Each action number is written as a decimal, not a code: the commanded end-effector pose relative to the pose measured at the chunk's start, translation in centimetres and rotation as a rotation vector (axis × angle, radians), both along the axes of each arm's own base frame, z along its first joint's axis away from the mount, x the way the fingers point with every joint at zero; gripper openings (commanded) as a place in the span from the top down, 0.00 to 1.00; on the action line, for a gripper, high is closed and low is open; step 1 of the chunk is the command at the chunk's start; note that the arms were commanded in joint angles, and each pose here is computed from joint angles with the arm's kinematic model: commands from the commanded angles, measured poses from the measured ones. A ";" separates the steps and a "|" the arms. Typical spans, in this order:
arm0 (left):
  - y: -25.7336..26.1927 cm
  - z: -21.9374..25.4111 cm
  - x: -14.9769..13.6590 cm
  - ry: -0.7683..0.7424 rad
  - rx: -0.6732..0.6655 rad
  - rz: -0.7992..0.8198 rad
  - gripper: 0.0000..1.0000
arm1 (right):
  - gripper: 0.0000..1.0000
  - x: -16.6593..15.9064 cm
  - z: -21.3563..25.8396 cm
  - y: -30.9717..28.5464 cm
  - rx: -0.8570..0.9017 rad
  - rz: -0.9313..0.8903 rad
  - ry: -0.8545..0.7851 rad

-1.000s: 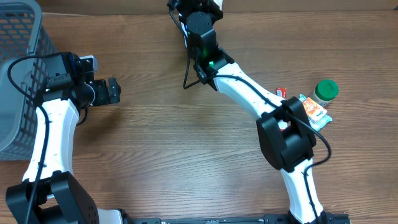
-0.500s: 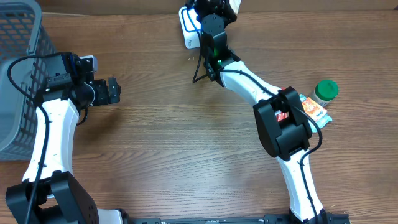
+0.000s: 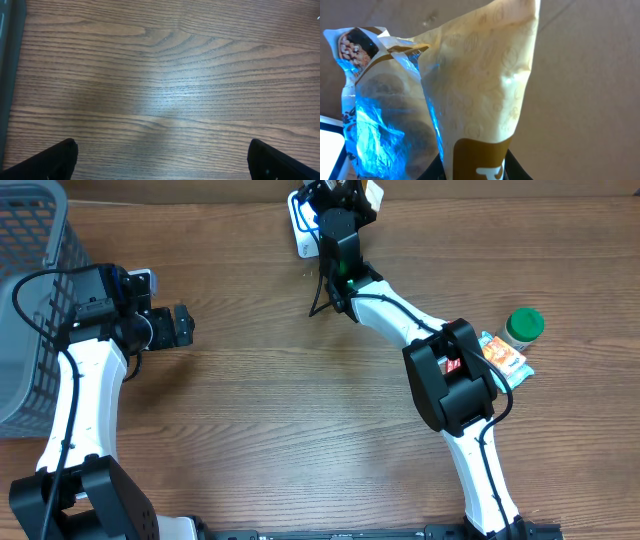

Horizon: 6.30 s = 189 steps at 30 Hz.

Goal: Scan the item barcode

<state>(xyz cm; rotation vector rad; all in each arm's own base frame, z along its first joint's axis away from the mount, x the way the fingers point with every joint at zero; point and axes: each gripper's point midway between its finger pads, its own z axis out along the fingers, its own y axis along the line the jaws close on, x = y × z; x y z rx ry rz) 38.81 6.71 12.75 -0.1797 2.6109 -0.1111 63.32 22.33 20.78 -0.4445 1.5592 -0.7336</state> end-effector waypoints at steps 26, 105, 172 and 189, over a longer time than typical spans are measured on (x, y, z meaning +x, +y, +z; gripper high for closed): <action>-0.1 0.4 0.5 -0.015 0.002 -0.017 0.00 | 0.97 -1.0 1.9 0.3 -0.046 -0.079 -0.072; -0.1 0.4 0.5 -0.014 0.002 -0.016 0.00 | 0.97 -7.9 10.3 4.2 0.423 0.165 0.150; -0.1 0.4 0.5 -0.014 0.002 -0.017 0.00 | 0.56 -30.0 -18.2 -1.9 0.819 -0.457 1.381; -0.1 0.4 0.5 -0.014 0.002 -0.017 0.00 | 0.47 -33.9 -17.3 -10.6 0.570 -0.723 1.486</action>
